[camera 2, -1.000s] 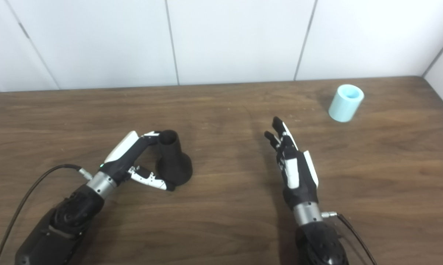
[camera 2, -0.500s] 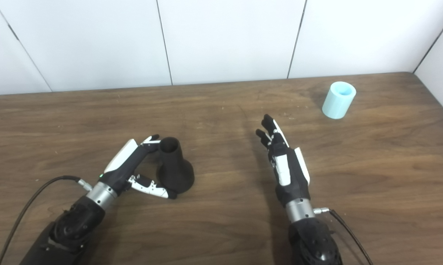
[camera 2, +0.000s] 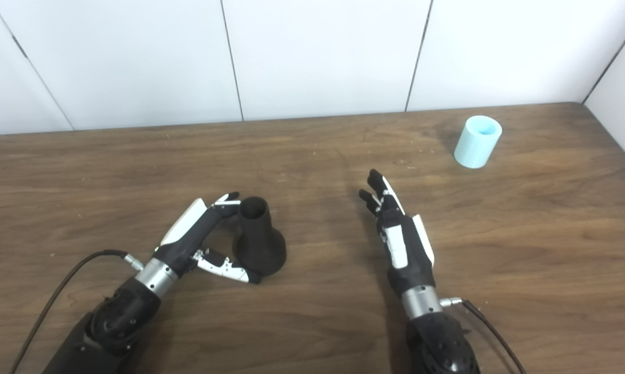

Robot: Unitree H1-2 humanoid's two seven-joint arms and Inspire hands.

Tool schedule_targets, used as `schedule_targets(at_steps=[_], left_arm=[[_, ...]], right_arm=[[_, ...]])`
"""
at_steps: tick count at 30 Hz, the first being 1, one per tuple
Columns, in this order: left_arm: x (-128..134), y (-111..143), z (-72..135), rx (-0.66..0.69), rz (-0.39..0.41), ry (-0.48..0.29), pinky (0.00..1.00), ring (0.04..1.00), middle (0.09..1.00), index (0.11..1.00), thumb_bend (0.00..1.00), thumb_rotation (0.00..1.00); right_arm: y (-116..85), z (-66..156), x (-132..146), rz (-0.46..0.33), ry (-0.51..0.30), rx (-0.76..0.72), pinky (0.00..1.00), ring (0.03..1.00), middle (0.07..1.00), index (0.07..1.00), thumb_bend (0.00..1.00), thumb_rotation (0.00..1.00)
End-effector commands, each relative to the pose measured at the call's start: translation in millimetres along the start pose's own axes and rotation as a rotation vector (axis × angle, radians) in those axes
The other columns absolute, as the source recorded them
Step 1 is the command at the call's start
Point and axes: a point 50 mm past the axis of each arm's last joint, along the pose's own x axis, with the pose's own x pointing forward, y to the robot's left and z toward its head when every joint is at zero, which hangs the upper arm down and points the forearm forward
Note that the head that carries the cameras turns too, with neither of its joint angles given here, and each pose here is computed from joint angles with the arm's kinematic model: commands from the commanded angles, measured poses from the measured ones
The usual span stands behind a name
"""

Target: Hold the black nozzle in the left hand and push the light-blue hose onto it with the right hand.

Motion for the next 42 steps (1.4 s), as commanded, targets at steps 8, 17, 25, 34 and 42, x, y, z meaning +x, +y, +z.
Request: schedule_targets(at_steps=[8,17,25,34,42], left_arm=[[-14,-31,-24,0.022,-0.106,0.08,0.98,0.768,0.497,0.482,0.52,0.0],[-19,-31,-38,0.008,-0.106,0.089,0.98,0.769,0.498,0.482,0.52,0.0],[-23,-34,-52,0.004,-0.101,0.099,0.98,0.77,0.498,0.482,0.52,0.0],[-21,-36,-55,0.006,-0.097,0.101,0.99,0.777,0.498,0.481,0.52,0.0],[-22,-35,-55,0.006,-0.086,0.103,1.0,0.774,0.498,0.481,0.52,0.0]], right_arm=[[-6,19,5,-0.021,-0.103,0.018,0.98,0.929,0.976,0.966,0.65,0.98],[-19,44,21,-0.081,-0.22,-0.041,0.97,0.925,0.963,0.951,0.68,0.95],[-53,70,51,-0.13,-0.34,-0.205,0.88,0.885,0.902,0.9,0.71,0.92],[-93,114,78,-0.232,-0.458,-0.363,0.78,0.821,0.853,0.835,0.78,0.86],[-132,155,109,-0.286,-0.536,-0.488,0.78,0.82,0.849,0.827,0.84,0.85]])
